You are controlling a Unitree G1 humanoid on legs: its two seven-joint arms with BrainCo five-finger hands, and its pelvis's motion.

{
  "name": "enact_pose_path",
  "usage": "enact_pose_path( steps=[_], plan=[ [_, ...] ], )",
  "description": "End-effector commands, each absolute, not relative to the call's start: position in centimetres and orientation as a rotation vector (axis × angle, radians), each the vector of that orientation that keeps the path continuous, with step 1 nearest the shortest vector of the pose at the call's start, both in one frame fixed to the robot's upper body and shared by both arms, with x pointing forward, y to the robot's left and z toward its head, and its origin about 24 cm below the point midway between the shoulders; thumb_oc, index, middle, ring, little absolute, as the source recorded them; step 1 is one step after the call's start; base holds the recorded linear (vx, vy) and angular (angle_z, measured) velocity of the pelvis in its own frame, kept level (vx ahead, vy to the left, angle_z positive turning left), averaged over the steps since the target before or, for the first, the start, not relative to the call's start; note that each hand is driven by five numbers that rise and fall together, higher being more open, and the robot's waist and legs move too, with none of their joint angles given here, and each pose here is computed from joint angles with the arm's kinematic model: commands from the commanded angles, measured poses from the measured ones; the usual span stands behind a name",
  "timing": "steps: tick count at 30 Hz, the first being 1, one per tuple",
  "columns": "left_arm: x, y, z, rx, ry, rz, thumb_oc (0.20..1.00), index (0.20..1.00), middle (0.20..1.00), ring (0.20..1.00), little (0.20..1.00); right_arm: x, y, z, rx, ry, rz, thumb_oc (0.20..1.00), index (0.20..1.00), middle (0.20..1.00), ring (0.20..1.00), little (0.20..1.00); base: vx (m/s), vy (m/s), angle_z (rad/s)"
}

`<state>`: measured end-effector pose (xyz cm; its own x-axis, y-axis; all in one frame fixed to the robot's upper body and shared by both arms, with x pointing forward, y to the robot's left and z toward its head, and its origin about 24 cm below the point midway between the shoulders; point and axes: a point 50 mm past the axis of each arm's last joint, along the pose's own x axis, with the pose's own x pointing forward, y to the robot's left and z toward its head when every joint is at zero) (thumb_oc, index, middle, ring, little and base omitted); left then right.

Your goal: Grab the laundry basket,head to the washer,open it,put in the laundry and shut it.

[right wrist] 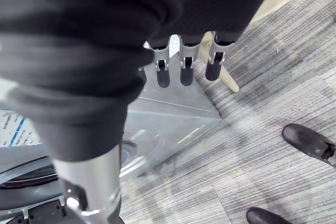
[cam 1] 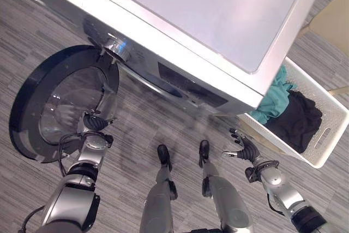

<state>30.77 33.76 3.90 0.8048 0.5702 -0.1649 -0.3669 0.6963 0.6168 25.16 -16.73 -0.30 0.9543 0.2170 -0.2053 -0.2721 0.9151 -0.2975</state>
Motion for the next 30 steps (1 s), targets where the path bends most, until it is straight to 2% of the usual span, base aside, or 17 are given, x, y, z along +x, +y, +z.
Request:
enact_pose_path(
  steps=[1,8,11,12,15,23,30],
  plan=[
    [28.1,38.6,5.7,0.69,0.367,0.716,1.0,1.0,1.0,1.0,1.0,24.5,-15.7,0.8,-0.196,0.084,0.237,1.0,1.0,1.0,1.0,1.0,0.04,0.008,0.12],
    [25.9,37.5,2.5,0.661,0.414,0.667,1.0,1.0,1.0,1.0,1.0,24.5,-16.1,1.3,-0.208,0.067,0.218,1.0,1.0,1.0,1.0,1.0,0.05,0.018,-0.02],
    [22.9,34.5,-2.8,0.577,0.545,0.559,1.0,1.0,1.0,1.0,1.0,24.5,-17.1,1.5,-0.26,0.075,0.188,1.0,1.0,1.0,1.0,1.0,0.12,0.041,-0.22],
    [22.9,34.5,-2.8,0.578,0.545,0.559,1.0,1.0,1.0,1.0,1.0,24.5,-17.1,1.5,-0.26,0.075,0.188,1.0,1.0,1.0,1.0,1.0,0.15,0.085,-0.46],
    [19.6,31.1,-7.3,0.513,0.679,0.451,1.0,1.0,1.0,1.0,1.0,24.7,-18.5,2.9,-0.423,0.016,0.164,1.0,1.0,1.0,1.0,1.0,0.09,0.06,-0.61],
    [14.1,26.7,-12.2,0.473,0.898,0.248,1.0,1.0,1.0,1.0,1.0,25.2,-19.5,4.9,-0.689,-0.081,0.163,1.0,1.0,1.0,1.0,1.0,0.07,-0.103,-0.94],
    [14.2,24.1,-12.9,0.467,0.89,0.128,1.0,1.0,1.0,1.0,1.0,25.5,-21.4,4.6,-0.912,-0.052,0.156,1.0,1.0,1.0,1.0,1.0,0.08,-0.251,-0.5]
  ],
)
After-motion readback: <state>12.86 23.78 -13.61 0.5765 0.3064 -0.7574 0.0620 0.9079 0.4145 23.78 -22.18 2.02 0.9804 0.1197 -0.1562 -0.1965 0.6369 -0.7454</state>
